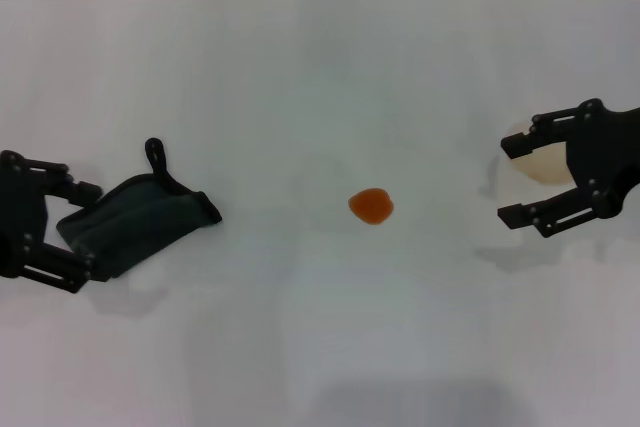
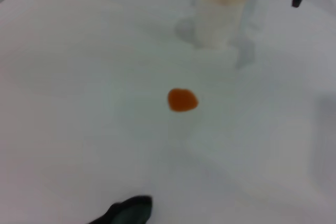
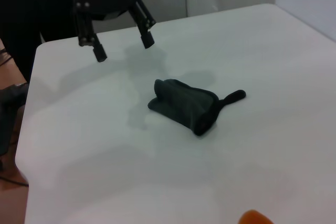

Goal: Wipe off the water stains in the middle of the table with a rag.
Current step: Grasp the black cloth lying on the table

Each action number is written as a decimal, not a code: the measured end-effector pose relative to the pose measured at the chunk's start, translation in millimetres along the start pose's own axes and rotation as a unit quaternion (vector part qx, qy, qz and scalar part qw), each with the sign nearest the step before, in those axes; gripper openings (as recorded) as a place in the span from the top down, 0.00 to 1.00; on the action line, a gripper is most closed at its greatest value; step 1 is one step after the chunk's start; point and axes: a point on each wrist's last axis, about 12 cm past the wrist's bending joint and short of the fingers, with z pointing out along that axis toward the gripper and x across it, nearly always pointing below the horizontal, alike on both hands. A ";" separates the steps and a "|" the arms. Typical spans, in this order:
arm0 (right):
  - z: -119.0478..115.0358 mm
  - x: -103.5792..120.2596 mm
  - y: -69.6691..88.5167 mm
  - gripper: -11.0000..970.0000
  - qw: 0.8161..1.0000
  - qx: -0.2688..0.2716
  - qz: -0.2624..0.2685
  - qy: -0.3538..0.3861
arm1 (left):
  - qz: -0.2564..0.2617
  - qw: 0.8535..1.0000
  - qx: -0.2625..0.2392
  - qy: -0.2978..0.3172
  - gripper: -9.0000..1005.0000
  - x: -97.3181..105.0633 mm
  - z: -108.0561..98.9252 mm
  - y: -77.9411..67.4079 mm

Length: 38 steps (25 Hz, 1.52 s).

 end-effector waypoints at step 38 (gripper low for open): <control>26.3 -11.2 -5.2 0.13 1.000 -0.007 -0.006 0.000 | 0.041 0.979 -0.119 0.159 0.13 -17.7 80.7 36.3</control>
